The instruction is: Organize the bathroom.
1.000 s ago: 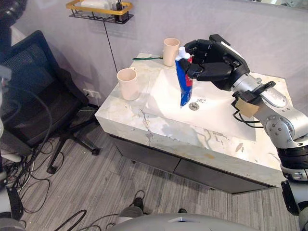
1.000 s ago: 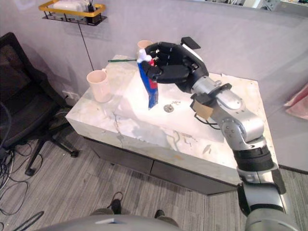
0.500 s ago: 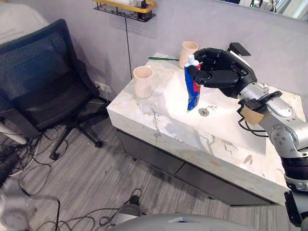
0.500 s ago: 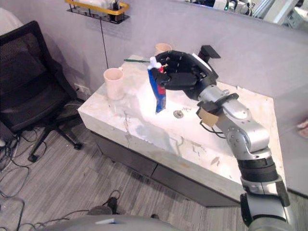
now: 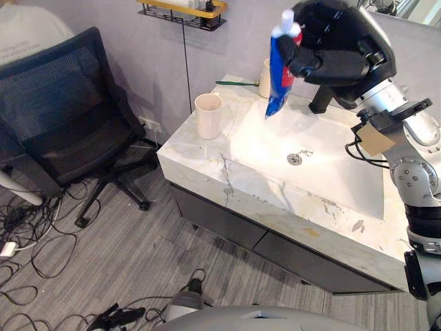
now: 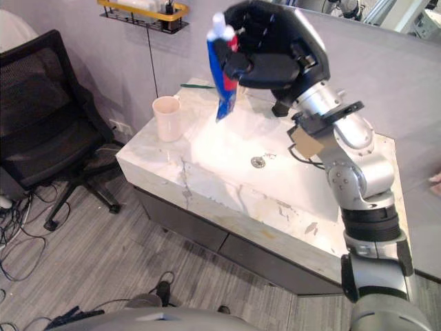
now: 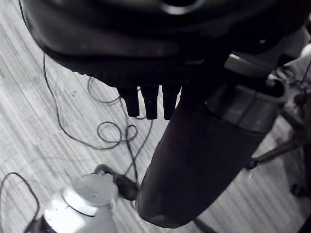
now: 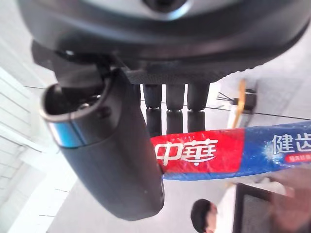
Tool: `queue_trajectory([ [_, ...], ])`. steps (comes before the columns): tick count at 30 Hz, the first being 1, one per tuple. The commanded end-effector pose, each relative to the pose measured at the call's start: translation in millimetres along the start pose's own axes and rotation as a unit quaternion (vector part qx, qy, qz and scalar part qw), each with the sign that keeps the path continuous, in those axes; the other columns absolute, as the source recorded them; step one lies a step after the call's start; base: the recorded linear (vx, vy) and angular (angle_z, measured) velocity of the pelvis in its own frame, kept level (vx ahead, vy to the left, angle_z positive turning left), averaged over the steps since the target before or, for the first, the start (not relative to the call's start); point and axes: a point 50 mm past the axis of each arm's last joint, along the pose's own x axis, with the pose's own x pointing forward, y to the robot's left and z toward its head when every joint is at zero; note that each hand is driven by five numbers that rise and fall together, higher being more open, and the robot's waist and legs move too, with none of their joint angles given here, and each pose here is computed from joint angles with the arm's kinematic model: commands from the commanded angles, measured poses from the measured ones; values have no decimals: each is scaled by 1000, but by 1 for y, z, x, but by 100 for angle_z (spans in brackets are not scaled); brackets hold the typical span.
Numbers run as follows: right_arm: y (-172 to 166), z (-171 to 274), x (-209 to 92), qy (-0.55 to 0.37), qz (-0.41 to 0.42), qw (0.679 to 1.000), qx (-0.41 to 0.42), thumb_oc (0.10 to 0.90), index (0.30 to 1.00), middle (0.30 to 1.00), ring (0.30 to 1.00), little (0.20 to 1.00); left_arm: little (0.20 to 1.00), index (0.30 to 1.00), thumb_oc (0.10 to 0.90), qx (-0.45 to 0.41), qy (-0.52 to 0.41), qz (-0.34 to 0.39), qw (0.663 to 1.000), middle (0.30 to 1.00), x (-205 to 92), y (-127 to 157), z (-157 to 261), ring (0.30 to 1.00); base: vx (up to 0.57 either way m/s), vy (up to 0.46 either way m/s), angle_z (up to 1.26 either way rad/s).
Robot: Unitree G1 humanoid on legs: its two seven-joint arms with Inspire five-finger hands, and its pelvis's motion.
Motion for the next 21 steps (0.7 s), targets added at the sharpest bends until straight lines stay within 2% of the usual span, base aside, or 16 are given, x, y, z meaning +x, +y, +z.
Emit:
queue_trajectory([
  [1,4,86,16,-224,11,973,-53,400,300,300,300,300,900,900,800,104,20,5,994,900,3,17,12,900,4,97,-6],
  [5,-1,91,13,-232,-10,971,-61,400,300,300,300,300,900,900,800,284,123,-9,951,900,4,15,-19,900,3,88,16],
  [6,-3,90,11,-232,-14,971,-63,400,300,300,300,300,900,900,800,291,150,-12,945,900,3,15,-26,900,20,115,64],
  [8,-5,86,12,-231,-18,971,-54,400,300,300,300,300,900,900,800,264,229,-16,937,900,-3,17,-47,900,60,127,53],
  [10,-5,85,17,-227,-23,972,-47,400,300,300,300,300,900,900,800,230,338,0,912,900,-17,27,-75,900,74,105,10],
  [14,-4,87,24,-227,-23,973,-39,400,300,300,300,300,900,900,800,165,464,-20,870,900,-40,37,-101,900,37,59,7],
  [16,-5,86,25,-226,-23,973,-36,400,300,300,300,300,900,900,800,129,492,-26,861,900,-47,41,-107,900,29,62,-2],
  [21,-4,85,26,-231,-28,972,-32,400,300,300,300,300,900,900,800,96,492,-25,865,900,-48,43,-106,900,12,37,-5],
])
